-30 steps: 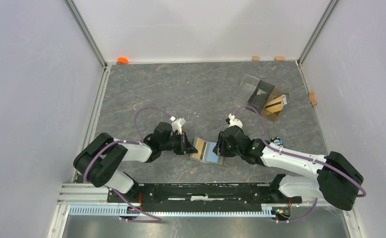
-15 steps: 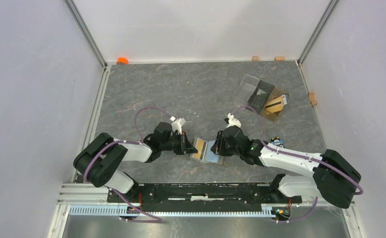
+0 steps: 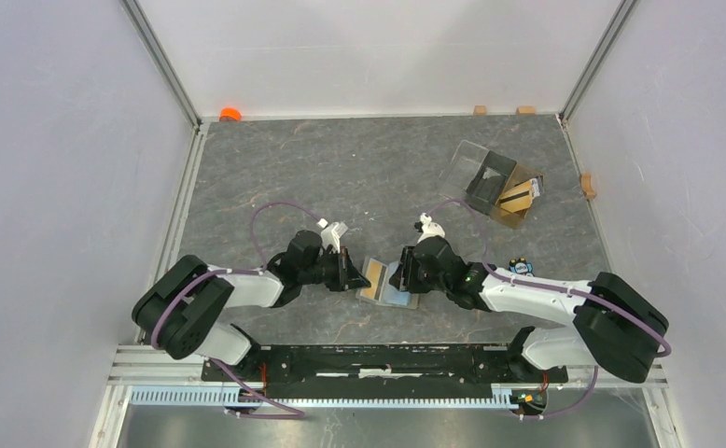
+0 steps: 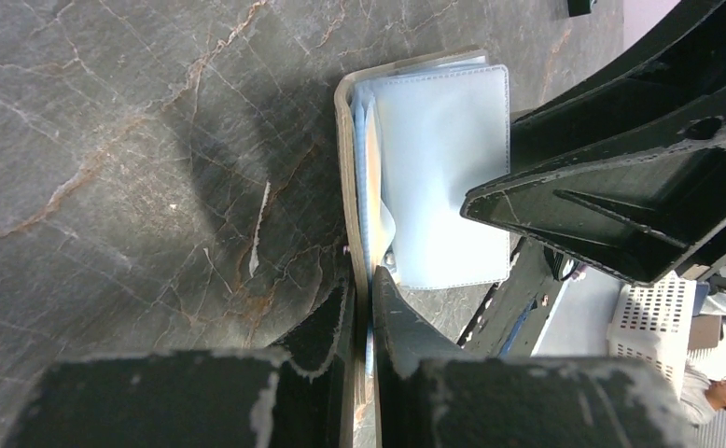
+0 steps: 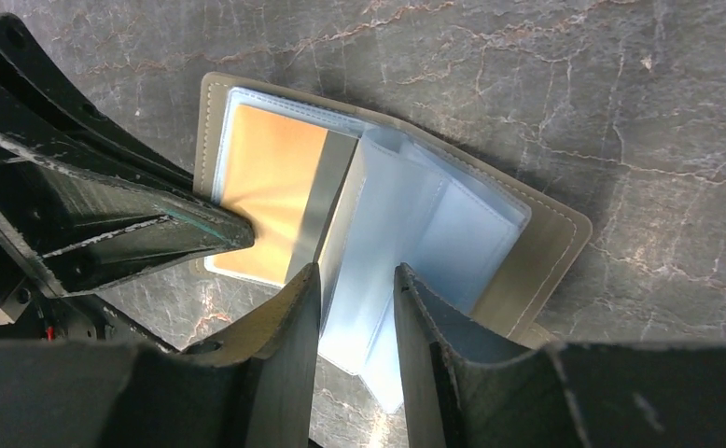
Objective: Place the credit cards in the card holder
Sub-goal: Turn over the card slot at the center of the board.
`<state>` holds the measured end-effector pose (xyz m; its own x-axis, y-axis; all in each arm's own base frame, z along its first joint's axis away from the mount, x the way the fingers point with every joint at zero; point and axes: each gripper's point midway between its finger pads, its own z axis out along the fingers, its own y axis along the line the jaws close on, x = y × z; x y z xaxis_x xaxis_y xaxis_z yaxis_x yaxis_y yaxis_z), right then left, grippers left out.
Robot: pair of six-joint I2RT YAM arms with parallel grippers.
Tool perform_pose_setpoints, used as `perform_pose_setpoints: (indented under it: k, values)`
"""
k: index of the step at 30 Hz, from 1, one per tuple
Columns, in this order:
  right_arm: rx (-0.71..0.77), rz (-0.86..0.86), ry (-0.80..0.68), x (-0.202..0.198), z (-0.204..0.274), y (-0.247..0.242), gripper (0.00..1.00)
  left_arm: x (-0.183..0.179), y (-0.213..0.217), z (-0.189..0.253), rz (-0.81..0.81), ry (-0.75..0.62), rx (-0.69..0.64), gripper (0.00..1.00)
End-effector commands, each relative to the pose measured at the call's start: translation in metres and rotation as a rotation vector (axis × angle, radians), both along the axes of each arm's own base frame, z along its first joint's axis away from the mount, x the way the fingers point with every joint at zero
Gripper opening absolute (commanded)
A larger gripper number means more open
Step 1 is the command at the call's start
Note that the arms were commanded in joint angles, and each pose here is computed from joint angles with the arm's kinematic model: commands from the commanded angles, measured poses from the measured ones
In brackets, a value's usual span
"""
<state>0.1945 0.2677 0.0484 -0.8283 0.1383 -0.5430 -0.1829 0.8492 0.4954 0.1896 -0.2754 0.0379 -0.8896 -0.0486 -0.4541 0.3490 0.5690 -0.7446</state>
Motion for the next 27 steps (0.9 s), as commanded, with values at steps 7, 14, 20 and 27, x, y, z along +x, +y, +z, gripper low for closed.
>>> perform_pose_setpoints:
  k: [7, 14, 20, 27]
  values:
    - [0.141, 0.121, -0.1, 0.014, 0.036, 0.045, 0.43, 0.008, 0.013, 0.015, 0.056, -0.066, 0.042, 0.33]
    - [0.172, 0.17, -0.111, 0.017, 0.043, 0.063, 0.45, 0.013, 0.032, 0.022, 0.109, -0.122, 0.111, 0.47]
    - [0.165, 0.165, -0.135, 0.019, 0.048, 0.06, 0.51, 0.014, 0.042, 0.029, 0.146, -0.155, 0.125, 0.57]
    - [0.146, 0.14, -0.162, 0.023, 0.049, 0.052, 0.59, 0.015, 0.033, 0.044, 0.111, -0.182, 0.076, 0.66]
